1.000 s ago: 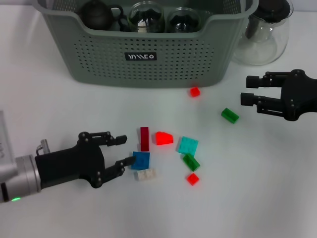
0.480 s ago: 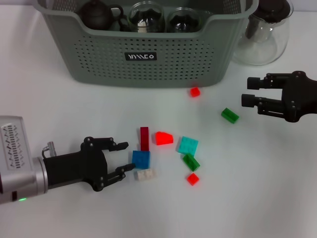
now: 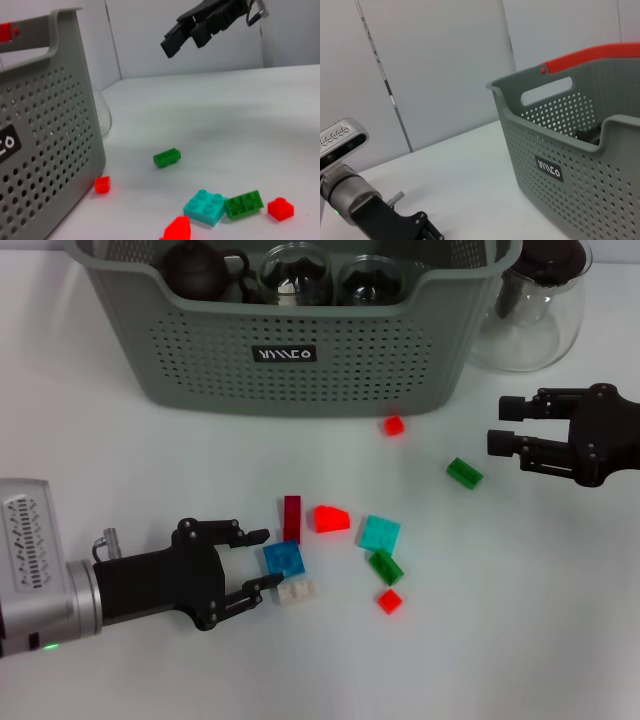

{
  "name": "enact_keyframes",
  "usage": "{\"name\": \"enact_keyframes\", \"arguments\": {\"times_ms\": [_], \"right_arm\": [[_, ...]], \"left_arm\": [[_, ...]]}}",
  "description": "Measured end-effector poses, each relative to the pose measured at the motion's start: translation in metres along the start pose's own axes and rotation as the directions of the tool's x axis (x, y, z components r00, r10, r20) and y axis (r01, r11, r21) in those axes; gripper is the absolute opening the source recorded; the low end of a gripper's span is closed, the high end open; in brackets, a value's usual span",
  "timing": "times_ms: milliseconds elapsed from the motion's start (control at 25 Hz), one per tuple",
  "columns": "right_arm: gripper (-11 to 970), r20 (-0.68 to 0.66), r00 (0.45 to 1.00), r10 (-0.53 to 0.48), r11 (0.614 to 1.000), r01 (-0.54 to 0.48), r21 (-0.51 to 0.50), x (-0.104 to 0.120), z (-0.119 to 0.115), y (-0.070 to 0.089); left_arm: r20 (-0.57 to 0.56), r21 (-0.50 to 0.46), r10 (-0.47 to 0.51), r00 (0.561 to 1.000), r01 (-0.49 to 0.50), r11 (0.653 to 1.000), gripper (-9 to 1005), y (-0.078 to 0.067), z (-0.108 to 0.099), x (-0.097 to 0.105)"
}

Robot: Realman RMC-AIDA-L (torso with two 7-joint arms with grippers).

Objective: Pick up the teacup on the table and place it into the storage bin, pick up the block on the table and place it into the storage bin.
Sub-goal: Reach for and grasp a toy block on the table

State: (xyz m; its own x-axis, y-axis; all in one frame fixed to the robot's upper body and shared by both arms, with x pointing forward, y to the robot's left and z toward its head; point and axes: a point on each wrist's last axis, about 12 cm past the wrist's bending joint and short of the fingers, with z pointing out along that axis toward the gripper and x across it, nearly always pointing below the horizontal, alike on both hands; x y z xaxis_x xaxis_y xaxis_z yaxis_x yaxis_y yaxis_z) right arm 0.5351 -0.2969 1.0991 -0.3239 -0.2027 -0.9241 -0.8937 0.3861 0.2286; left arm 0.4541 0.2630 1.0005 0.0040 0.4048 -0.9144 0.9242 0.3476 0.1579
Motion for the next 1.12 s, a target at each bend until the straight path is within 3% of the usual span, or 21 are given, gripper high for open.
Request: {"name": "enact_keyframes", "arguments": {"times_ms": [1120], "right_arm": [[524,-0.002,1.000,-0.002,1.000,0.002,0.004,-0.0008,0.0011,-0.0012]], "left_arm": [[0.007,-0.021,-0.042,0.999,0.042,0.999,525,-0.0048,0.0082,0.0032]]}}
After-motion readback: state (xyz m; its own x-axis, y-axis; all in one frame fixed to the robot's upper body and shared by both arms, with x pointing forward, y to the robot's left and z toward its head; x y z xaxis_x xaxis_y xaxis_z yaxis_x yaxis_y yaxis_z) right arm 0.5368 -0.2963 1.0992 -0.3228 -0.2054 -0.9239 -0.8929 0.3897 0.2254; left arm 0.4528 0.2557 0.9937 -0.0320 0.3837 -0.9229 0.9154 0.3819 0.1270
